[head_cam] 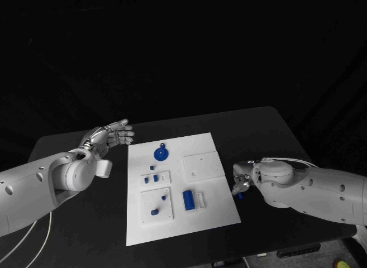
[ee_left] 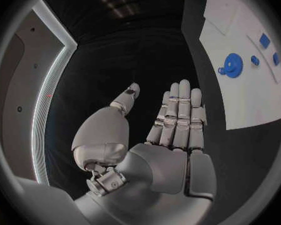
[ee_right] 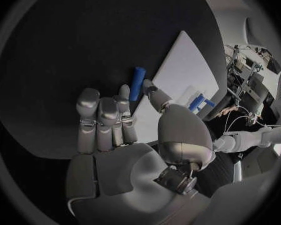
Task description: Assemble the parts on the task board
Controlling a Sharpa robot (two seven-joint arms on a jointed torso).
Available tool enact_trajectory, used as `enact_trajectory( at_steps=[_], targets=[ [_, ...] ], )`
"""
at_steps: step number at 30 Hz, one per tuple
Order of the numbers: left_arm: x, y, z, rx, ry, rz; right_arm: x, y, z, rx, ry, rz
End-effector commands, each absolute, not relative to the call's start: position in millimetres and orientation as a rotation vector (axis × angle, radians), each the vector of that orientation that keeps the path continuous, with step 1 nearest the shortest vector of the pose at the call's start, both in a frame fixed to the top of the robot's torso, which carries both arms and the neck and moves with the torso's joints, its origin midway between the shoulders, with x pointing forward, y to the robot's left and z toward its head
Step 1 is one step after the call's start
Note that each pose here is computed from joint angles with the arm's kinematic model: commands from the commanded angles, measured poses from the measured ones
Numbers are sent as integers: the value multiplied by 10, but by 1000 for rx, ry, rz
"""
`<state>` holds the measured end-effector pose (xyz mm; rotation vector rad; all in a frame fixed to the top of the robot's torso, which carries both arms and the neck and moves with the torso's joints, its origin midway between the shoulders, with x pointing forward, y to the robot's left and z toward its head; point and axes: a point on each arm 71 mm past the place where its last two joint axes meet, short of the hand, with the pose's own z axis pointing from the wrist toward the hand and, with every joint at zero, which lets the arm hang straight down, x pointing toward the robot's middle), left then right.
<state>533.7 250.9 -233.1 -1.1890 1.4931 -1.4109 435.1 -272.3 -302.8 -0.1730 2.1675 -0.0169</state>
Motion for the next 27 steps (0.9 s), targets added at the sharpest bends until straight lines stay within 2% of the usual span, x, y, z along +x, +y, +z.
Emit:
enact_trajectory(
  at_steps=[1, 7, 11, 16, 20, 27],
  targets=[
    [5333, 2491, -2319, -1185, 1494, -1433, 4256, -2755, -3209, -251, 2197, -89],
    [5334, 2486, -2319, -1185, 1495, -1433, 4258, -2779, -3209, -265, 2196, -123],
    [5334, 2486, -2320, -1185, 1495, -1433, 4239, -2755, -3227, -247, 2232, -93],
    [5335, 2476, -2320, -1184, 1496, -1435, 4206, -2760, -3279, -130, 2330, -14],
    [5336, 2481, -2320, -1184, 1495, -1434, 4212, -2792, -3297, -26, 2354, 37],
    [5337, 2476, -2321, -1184, 1495, -1434, 4245, -2898, -3299, 37, 2340, 31]
  ],
)
